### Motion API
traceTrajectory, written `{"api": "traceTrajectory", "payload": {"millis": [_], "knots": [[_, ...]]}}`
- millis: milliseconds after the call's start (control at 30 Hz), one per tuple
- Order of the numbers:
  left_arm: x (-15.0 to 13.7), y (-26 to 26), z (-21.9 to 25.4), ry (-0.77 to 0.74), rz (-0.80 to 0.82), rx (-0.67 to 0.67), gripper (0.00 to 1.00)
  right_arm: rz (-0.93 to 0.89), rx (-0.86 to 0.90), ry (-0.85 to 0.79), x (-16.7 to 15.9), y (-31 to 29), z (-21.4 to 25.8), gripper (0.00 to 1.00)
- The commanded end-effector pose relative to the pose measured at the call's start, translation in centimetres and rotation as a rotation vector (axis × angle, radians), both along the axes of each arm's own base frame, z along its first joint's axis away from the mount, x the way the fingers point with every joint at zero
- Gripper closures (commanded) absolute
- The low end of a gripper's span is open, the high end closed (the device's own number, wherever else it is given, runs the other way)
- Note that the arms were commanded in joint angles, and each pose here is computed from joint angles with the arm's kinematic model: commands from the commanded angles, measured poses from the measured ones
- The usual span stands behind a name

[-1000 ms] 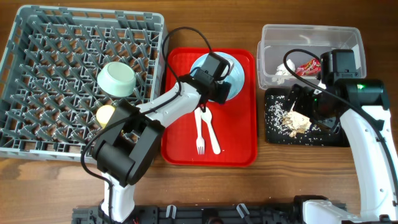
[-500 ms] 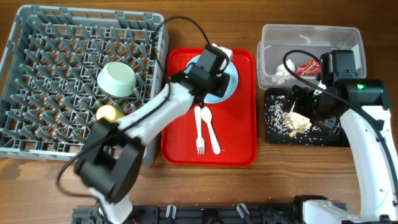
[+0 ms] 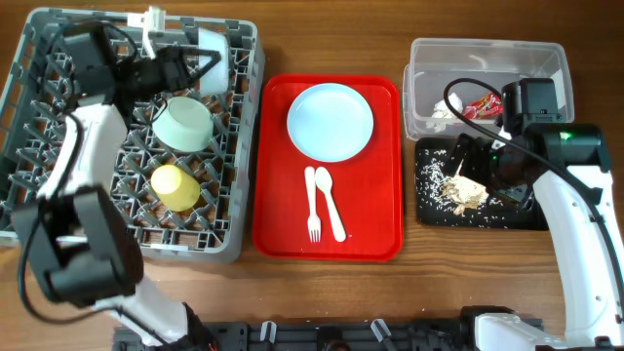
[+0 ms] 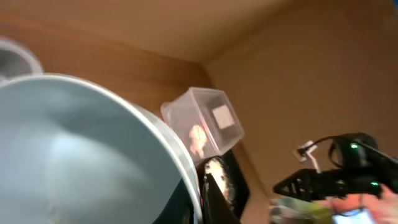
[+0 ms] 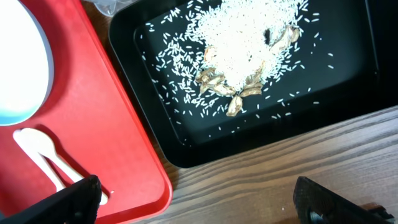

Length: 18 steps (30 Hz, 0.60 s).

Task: Sort waste into correct bins and load items into the dishwasher rack
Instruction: 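Place the light-blue bowl into the dish rack with the left gripper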

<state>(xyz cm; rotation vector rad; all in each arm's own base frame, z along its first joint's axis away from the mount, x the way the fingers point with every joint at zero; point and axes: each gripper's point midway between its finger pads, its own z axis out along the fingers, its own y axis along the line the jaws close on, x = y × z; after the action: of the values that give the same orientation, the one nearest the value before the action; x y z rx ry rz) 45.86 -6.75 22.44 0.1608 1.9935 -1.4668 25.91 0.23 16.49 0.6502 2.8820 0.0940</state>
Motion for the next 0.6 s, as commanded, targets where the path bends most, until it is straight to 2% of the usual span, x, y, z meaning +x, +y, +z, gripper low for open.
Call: {"api": "traceTrajectory", "payload": {"millis": [0, 167, 233, 300, 367, 467, 567], "knots": [[-0.5, 0.4, -1.5, 0.131, -0.112, -0.174, 0.96, 0.012, 0.001, -0.037, 0.3, 0.0, 1.1, 0.0], [1.0, 3.6, -4.0, 0.172, -0.013, -0.175, 0.96, 0.012, 0.001, -0.032, 0.2, 0.0, 1.1, 0.0], [1.9, 6.3, -5.0, 0.184, 0.089, -0.149, 0.64, 0.012, 0.001, -0.025, 0.0, 0.0, 1.0, 0.0], [2.3, 8.3, -5.4, 0.186, 0.161, -0.131, 0.25, 0.013, 0.001, -0.02, -0.1, 0.0, 1.0, 0.0], [2.3, 10.3, -5.4, 0.182, 0.203, -0.133, 0.0, 0.012, 0.001, -0.02, -0.1, 0.0, 1.0, 0.0], [1.7, 14.2, -4.7, 0.204, 0.292, -0.162, 0.0, 0.012, 0.001, -0.018, -0.2, 0.0, 1.0, 0.0], [0.6, 17.6, -2.0, 0.144, 0.368, -0.147, 0.0, 0.012, 0.001, -0.018, -0.2, 0.0, 1.0, 0.0]]}}
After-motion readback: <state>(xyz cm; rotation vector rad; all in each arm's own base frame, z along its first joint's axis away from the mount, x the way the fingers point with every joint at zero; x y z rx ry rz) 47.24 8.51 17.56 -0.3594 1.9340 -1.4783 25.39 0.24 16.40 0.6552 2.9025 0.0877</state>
